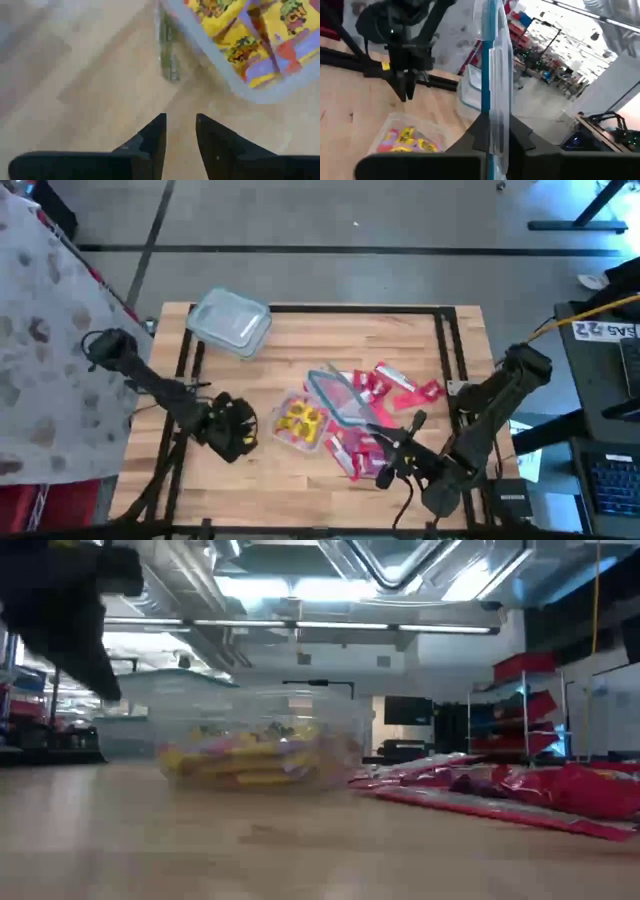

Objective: Sort candy
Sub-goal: Close the square transparent bin

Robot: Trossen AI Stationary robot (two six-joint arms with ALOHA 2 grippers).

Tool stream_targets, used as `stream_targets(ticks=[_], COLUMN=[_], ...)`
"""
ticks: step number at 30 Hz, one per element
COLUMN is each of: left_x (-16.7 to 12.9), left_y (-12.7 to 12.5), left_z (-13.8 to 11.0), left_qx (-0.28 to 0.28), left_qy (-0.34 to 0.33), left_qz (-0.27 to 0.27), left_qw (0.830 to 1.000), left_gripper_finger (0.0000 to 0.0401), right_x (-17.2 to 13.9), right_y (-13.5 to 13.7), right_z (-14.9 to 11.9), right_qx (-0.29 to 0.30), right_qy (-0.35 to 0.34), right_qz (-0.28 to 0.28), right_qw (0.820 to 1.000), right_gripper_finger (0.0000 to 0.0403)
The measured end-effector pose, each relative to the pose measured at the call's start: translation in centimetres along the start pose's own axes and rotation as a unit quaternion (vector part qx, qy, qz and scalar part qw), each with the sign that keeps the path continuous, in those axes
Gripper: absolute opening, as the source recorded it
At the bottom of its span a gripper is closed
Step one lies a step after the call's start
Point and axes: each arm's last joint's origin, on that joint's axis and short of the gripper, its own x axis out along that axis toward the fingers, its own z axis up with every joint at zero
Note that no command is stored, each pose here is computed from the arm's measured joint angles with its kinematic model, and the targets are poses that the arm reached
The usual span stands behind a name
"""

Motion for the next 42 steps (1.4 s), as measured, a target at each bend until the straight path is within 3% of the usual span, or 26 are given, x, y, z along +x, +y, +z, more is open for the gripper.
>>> stream_targets(ticks=[7, 15, 22, 25, 28, 34, 42], left_x=[4.4, 8.2, 10.3, 10.4, 10.4, 10.2, 9.4], left_y=[-1.8, -5.8, -7.4, -7.3, -7.3, -7.2, -7.0], left_z=[-1.3, 0.4, 1.1, 1.0, 0.9, 0.4, -1.3], left_qx=[-0.028, 0.007, 0.039, 0.045, 0.046, 0.062, 0.055], left_qy=[-0.056, -0.099, -0.093, -0.091, -0.090, -0.077, -0.054], left_qz=[-0.096, -0.173, -0.168, -0.163, -0.162, -0.151, -0.112], left_qw=[0.993, 0.980, 0.981, 0.981, 0.982, 0.984, 0.991], left_gripper_finger=[0.0088, 0.0088, 0.0088, 0.0088, 0.0088, 0.0088, 0.0088], right_x=[0.5, 3.8, 5.7, 6.1, 6.9, 8.7, 8.8], right_y=[-0.1, -1.2, -1.5, -0.4, 1.2, 5.0, 7.7], right_z=[-0.1, 1.4, 2.1, 2.0, 0.6, -2.8, -5.0], right_qx=[-0.002, 0.002, -0.069, -0.140, -0.205, -0.276, -0.317], right_qy=[0.006, 0.048, 0.106, 0.130, 0.158, 0.182, 0.188], right_qz=[0.007, 0.095, 0.117, 0.108, 0.091, 0.056, 0.054], right_qw=[1.000, 0.994, 0.985, 0.976, 0.962, 0.942, 0.928], right_gripper_finger=[0.0005, 0.0005, 0.0004, 0.0003, 0.0002, 0.0001, 0.0001])
